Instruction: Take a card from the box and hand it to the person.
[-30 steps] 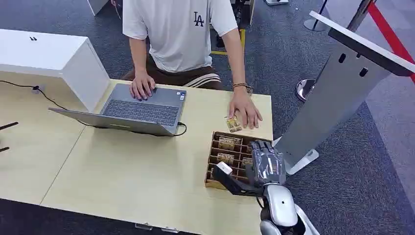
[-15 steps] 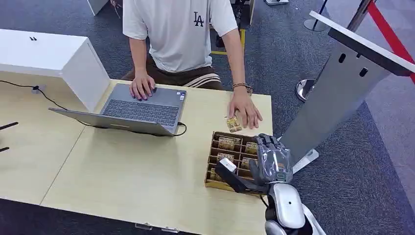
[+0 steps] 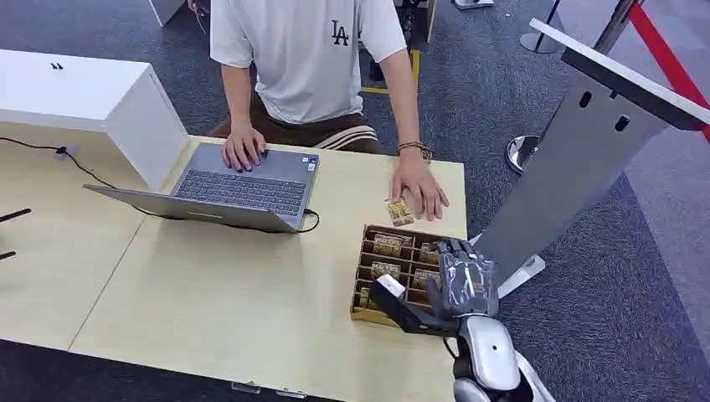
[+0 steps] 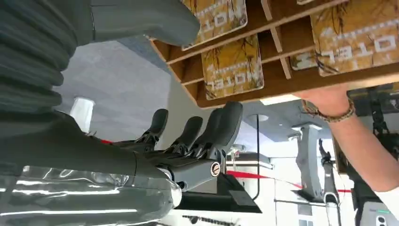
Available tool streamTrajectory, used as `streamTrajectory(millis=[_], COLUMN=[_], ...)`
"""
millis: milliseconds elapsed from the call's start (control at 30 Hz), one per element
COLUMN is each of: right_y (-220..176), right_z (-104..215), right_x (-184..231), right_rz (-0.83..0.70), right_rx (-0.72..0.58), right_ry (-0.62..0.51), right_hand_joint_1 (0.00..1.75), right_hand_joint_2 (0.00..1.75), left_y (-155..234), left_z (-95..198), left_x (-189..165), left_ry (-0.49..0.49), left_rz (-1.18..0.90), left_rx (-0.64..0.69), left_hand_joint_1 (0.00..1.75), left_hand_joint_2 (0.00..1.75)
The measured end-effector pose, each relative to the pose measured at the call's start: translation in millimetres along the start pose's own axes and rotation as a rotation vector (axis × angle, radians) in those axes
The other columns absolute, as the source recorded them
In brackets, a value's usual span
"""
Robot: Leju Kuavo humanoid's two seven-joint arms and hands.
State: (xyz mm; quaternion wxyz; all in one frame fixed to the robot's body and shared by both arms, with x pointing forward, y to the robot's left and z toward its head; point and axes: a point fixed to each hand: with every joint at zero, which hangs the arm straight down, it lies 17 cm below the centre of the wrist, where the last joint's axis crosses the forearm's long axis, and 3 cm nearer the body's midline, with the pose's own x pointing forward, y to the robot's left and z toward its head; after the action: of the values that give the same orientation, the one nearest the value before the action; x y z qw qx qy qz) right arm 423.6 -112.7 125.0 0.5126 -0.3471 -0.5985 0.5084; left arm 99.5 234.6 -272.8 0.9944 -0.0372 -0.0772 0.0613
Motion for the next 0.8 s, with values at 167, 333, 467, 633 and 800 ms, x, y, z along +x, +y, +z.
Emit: streamTrajectory(millis=[167,333,467,633,800], right_y=[14,24,29,33,36], right_z=[-1,-1,-2,-2,-3], right_x=[-6,-11,-13,-15,-16], right_rz=[0.005,0.007,0.009,0.011,0.013], right_rx=[0.027,0.048,0.057,0.067,0.072], right_ry=[0.016,0.028,0.034,0.039,0.042], right_hand_joint_1=[0.7,0.75,0.75,0.77,0.82], right_hand_joint_2=[1.75,1.75,1.75,1.75,1.75], left_y=[0,-1,-1,-1,-1], left_z=[0,0,0,0,0], left_x=[0,-1,-1,-1,-1], left_ry=[0.0,0.001,0.001,0.001,0.001], left_rz=[-0.004,-0.013,-0.014,-0.014,-0.014], left_rx=[-0.001,-0.001,-0.002,-0.001,-0.001], left_hand_joint_1=[0.0,0.0,0.0,0.0,0.0], left_hand_joint_2=[0.0,0.0,0.0,0.0,0.0])
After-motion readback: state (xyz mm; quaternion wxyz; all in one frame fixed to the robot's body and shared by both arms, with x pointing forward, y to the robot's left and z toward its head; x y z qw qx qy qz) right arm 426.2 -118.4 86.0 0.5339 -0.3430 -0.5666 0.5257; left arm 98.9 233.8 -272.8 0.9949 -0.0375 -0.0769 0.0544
